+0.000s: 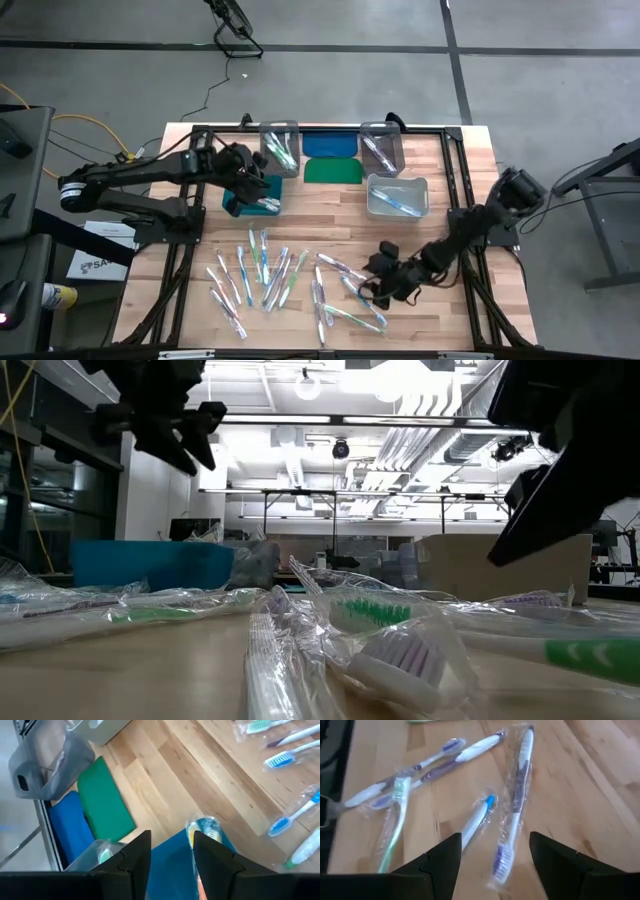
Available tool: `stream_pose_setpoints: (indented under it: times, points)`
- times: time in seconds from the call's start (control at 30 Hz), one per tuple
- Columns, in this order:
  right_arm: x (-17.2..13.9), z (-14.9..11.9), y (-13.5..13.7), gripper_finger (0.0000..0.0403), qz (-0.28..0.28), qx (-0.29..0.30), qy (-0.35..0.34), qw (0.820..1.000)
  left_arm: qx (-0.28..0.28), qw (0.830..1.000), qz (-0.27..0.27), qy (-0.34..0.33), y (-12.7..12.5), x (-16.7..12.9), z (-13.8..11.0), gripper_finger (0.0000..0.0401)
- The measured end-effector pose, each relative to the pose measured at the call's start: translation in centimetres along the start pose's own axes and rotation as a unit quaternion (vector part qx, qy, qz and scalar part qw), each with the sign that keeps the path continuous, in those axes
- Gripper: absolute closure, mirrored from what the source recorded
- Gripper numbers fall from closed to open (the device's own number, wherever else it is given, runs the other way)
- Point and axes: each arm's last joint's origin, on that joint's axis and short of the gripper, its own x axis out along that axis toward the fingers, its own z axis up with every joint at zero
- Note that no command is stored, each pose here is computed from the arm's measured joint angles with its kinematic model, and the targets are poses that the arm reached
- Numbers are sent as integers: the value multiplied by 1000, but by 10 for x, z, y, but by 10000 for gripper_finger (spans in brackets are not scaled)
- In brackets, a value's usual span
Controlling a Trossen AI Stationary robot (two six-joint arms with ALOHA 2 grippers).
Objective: Pick & Place Toothbrushes
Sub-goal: Put the violet toothbrush into the right black bin
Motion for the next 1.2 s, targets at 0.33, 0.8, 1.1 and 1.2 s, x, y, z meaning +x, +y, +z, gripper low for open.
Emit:
stream_pose_setpoints:
  times: [0.33,0.8,1.1,1.2]
  points:
    - [21,-18,11,176,-62,-25,-28,997,-3,1000,-11,7,-4,2,-2,260]
    - [33,-32,5,219,-94,-25,-7,995,1,1000,-14,9,-4,2,-2,260]
    - [31,-31,5,361,-88,-24,1,996,5,1000,-9,5,-3,2,-2,260]
    - [27,-23,2,362,-81,-12,15,997,18,1000,-5,3,-2,2,-1,260]
